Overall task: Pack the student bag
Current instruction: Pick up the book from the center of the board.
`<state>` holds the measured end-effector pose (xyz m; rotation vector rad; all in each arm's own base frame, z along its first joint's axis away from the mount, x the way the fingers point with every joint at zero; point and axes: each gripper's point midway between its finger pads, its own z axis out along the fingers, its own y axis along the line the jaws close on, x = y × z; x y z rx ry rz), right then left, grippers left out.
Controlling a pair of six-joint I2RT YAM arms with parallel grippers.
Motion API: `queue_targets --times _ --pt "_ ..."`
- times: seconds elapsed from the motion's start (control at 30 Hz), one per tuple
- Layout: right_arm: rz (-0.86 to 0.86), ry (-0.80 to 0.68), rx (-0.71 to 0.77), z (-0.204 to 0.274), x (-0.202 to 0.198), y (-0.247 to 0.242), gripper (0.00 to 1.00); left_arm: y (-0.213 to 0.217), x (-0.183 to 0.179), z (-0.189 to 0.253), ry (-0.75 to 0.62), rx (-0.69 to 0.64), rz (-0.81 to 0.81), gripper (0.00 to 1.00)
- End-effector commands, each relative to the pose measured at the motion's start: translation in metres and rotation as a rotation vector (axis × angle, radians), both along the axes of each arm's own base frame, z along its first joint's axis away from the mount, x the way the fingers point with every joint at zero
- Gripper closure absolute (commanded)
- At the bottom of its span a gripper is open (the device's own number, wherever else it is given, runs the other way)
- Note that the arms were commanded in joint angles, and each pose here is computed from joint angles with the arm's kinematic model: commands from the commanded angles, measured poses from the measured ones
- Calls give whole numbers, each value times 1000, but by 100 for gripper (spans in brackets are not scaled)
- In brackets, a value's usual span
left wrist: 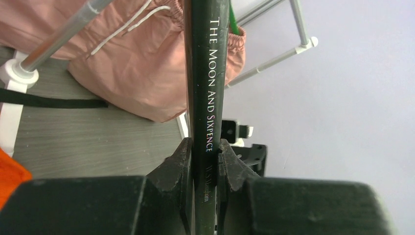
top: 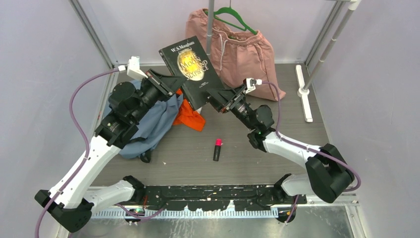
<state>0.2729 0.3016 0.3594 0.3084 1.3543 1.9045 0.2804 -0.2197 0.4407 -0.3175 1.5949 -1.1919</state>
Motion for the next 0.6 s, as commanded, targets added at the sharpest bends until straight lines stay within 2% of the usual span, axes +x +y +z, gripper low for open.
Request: queue_targets --times 0.0,0.1,0.2,0.33,0.4,0.47,0.53,0.57 --pt "31 -190 177 67 -18 -9 19 11 -12 53 -164 -156 10 100" --pt "74 -227 213 79 -21 -5 29 17 -13 50 -164 -177 32 100" --pt "91 -215 265 81 -17 -5 43 24 -14 42 -158 -196 61 100" --pt "132 -237 260 87 -17 3 55 27 -15 34 -138 -192 71 100" --pt "130 -240 268 91 -16 3 68 27 -15 32 -132 -193 71 100" --pt "125 -223 273 90 -13 3 94 29 -14 29 -128 -191 82 100" --pt "142 -168 257 84 -7 7 99 32 -13 25 -125 -178 103 100" --pt "156 -155 245 83 -6 10 99 35 -13 24 -125 -160 117 94"
